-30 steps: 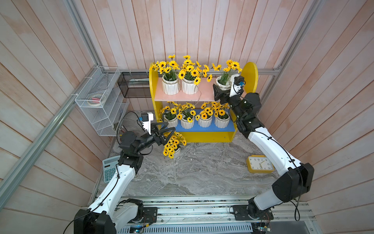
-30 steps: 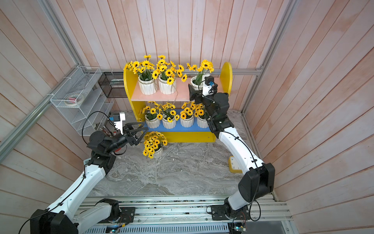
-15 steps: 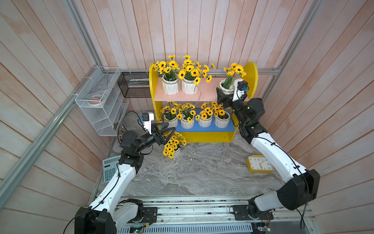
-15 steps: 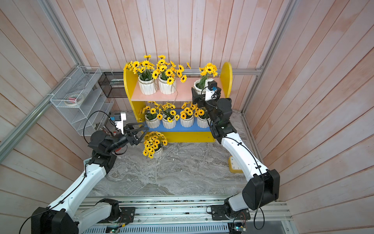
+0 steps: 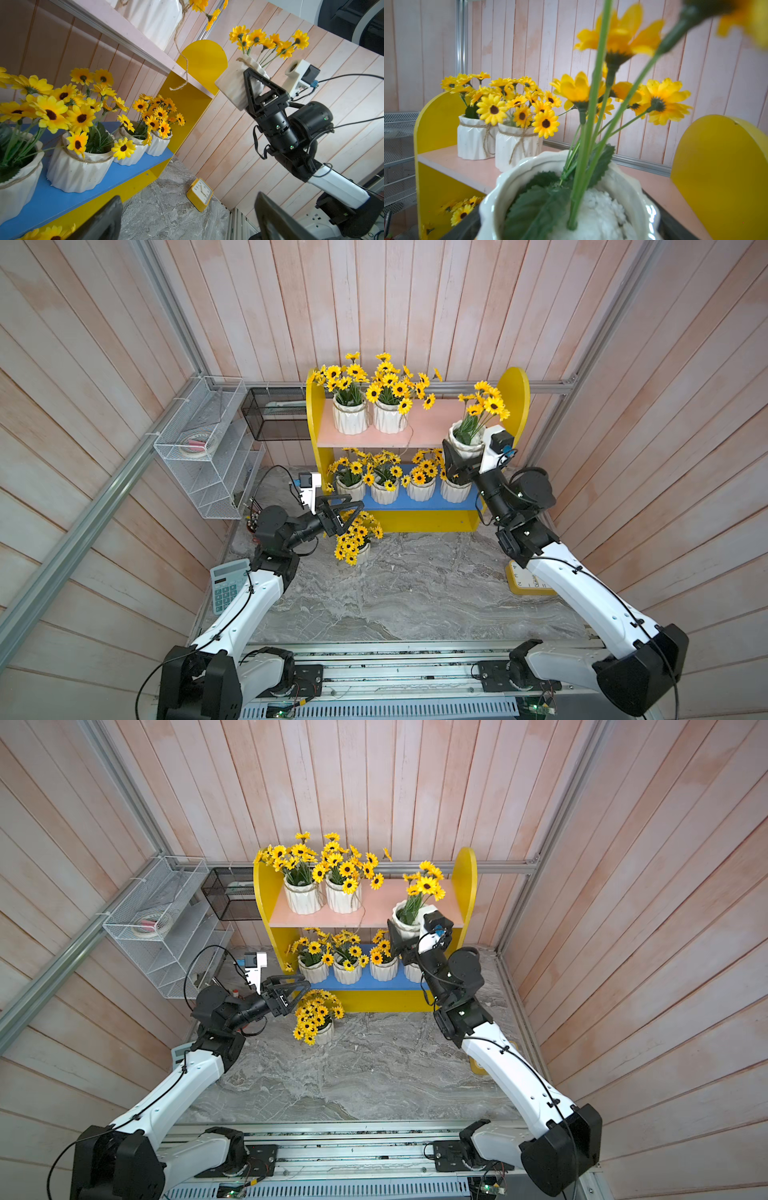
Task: Take the sunflower pots off the shelves
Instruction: Place the sunflower pot at the center of the board.
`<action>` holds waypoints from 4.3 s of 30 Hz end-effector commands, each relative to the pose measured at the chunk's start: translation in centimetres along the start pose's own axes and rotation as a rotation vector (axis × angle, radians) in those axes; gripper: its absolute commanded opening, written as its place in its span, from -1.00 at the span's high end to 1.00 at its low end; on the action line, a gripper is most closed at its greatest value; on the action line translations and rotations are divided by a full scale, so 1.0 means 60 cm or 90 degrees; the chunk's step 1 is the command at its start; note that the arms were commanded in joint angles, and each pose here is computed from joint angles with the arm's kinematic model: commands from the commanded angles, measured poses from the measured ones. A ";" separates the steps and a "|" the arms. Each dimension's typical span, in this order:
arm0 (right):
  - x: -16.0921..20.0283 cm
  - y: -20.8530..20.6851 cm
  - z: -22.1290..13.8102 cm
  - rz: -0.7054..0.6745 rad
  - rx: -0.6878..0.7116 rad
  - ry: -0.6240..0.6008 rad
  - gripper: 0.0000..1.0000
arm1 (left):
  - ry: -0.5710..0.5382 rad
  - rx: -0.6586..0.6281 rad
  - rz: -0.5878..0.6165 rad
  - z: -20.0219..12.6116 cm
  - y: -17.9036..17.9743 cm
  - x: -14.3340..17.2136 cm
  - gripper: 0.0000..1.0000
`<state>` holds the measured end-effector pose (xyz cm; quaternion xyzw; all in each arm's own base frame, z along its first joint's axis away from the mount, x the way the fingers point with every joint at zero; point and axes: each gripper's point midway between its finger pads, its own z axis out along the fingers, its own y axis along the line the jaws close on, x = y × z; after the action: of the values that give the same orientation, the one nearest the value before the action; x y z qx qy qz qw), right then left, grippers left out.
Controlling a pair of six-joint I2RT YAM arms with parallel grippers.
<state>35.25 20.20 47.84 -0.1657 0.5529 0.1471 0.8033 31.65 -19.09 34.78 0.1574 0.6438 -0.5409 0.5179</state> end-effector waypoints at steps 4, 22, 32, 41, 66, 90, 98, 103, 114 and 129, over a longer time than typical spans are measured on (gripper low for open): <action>-0.037 0.048 -0.092 -0.013 0.018 -0.081 1.00 | 0.010 -0.006 0.004 0.009 0.003 0.011 -1.00; 0.201 0.110 -0.233 0.067 -0.008 -0.034 1.00 | 0.003 -0.055 0.027 0.011 0.023 0.019 -1.00; 0.295 0.156 -0.213 0.099 -0.011 -0.033 1.00 | -0.005 -0.068 0.046 0.006 0.021 0.013 -0.99; 0.371 0.196 -0.170 0.107 -0.010 0.010 1.00 | -0.010 -0.068 0.057 0.002 0.015 0.007 -1.00; 0.544 0.239 -0.127 0.137 0.046 0.108 1.00 | -0.011 -0.063 0.063 0.001 0.009 0.004 -1.00; 0.646 0.300 -0.147 0.119 0.046 0.163 -0.66 | -0.013 -0.060 0.060 -0.001 0.004 0.002 -1.00; 0.625 0.307 -0.158 0.132 0.014 0.165 -0.96 | -0.007 -0.053 0.055 0.002 0.004 0.005 -0.99; 0.611 0.312 -0.169 0.142 0.001 0.166 -0.96 | -0.006 -0.054 0.055 0.002 0.004 0.006 -1.00; 0.590 0.322 -0.229 0.178 -0.017 0.198 -0.91 | -0.006 -0.052 0.058 0.001 0.001 0.006 -1.00; 0.582 0.301 -0.199 0.196 -0.025 0.179 0.29 | -0.007 -0.051 0.063 0.001 -0.002 0.005 -1.00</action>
<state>29.25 32.42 4.13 -0.1487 0.7320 0.1922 0.6365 31.90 -19.06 34.47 0.1572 0.6555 -0.4882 0.5543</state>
